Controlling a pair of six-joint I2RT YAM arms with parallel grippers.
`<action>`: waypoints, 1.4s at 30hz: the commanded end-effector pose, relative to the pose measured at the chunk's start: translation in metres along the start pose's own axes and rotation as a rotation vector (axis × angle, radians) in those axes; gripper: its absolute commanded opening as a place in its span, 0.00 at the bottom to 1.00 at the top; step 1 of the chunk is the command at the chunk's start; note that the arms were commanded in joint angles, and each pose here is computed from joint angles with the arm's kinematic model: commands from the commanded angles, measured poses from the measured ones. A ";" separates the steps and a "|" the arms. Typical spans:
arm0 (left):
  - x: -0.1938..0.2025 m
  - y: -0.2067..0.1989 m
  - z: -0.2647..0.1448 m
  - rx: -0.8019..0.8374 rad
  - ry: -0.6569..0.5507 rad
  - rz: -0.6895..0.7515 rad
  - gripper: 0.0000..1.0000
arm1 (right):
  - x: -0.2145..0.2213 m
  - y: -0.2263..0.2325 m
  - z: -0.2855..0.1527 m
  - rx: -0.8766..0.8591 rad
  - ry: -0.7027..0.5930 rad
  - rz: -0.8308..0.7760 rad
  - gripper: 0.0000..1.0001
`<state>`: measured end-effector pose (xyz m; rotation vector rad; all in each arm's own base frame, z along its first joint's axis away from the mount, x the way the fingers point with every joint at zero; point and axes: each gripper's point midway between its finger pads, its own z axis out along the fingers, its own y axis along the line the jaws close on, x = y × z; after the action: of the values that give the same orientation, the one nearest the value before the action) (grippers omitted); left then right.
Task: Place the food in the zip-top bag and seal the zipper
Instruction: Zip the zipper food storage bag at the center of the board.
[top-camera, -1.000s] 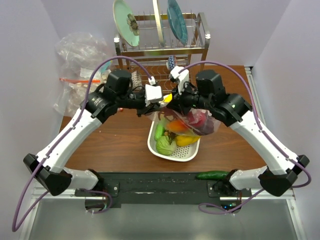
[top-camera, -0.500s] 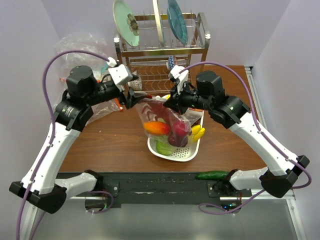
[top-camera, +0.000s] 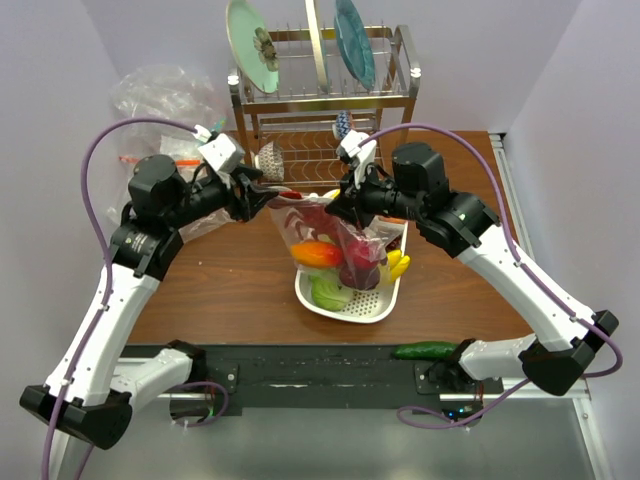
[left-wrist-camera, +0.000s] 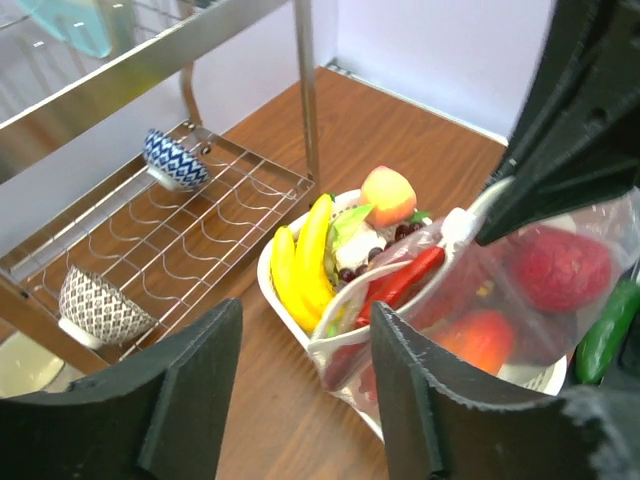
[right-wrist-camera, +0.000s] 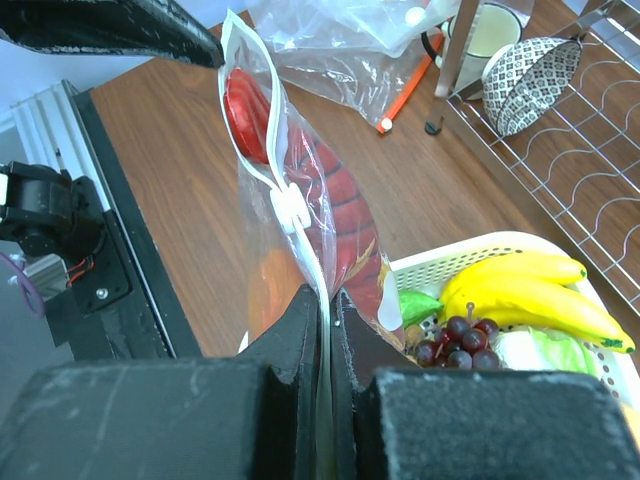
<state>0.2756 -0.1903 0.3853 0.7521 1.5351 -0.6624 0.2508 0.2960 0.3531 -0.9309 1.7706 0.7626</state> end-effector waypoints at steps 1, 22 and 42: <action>-0.021 0.011 -0.007 -0.079 -0.098 -0.113 0.61 | -0.031 0.008 -0.009 -0.033 -0.116 -0.022 0.00; -0.012 -0.062 -0.029 0.391 -0.152 -0.048 0.53 | -0.034 0.023 -0.021 -0.103 -0.079 -0.010 0.00; -0.013 -0.079 -0.038 0.480 -0.169 -0.004 0.00 | -0.037 0.032 -0.036 -0.140 -0.085 -0.017 0.00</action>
<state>0.2003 -0.2090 0.3915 0.9786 1.2748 -1.0729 0.2162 0.2945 0.3580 -1.0298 1.7916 0.9041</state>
